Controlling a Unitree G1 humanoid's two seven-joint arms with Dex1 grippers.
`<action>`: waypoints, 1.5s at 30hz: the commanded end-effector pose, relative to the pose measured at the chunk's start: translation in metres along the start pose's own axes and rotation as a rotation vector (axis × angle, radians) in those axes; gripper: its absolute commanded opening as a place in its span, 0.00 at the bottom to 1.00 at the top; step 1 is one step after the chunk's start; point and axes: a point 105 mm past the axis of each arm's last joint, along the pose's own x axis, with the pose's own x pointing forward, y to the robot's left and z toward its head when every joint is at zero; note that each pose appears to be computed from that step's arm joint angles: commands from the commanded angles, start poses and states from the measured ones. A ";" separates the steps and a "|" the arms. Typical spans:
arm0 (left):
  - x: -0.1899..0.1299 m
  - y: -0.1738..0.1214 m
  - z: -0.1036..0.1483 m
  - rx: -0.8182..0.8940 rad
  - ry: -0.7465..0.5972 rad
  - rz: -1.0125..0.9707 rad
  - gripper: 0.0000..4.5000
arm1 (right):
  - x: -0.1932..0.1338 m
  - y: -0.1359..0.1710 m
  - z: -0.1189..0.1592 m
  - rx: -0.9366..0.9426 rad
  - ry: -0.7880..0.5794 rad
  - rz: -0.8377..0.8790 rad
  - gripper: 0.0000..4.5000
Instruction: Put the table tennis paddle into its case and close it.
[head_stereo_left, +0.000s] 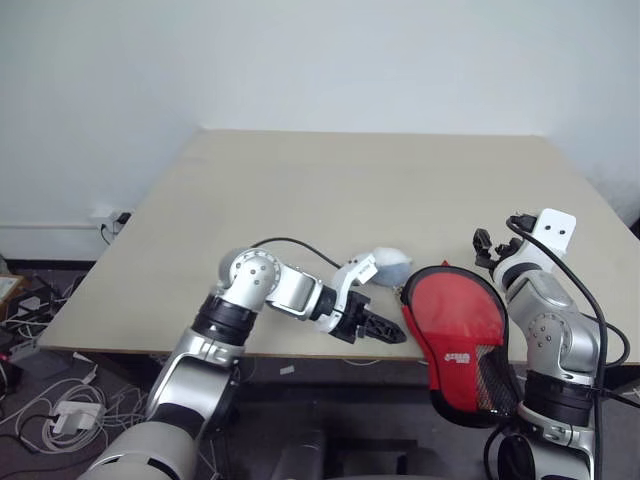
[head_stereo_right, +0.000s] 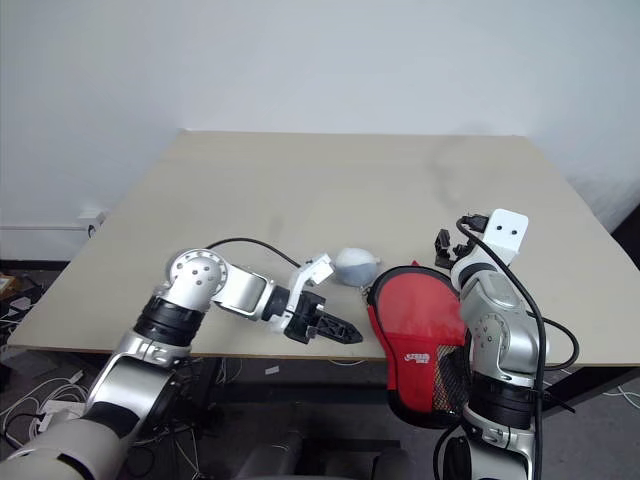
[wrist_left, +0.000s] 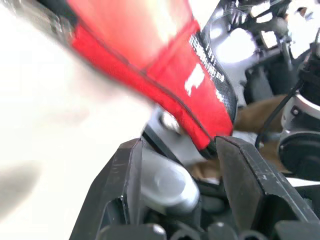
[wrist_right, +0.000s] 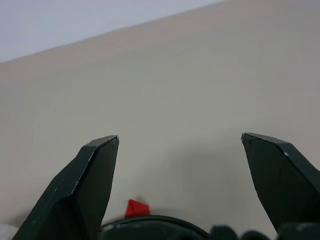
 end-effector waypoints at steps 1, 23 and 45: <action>-0.008 0.003 0.023 0.156 -0.142 0.035 0.53 | -0.008 0.026 0.003 -0.076 0.040 0.174 0.95; -0.007 0.054 0.108 0.458 -0.339 0.276 0.54 | -0.030 0.037 -0.083 -0.146 0.288 0.317 0.44; 0.033 0.085 0.082 0.511 -0.137 0.365 0.54 | -0.018 0.010 -0.098 -0.116 0.329 0.160 0.99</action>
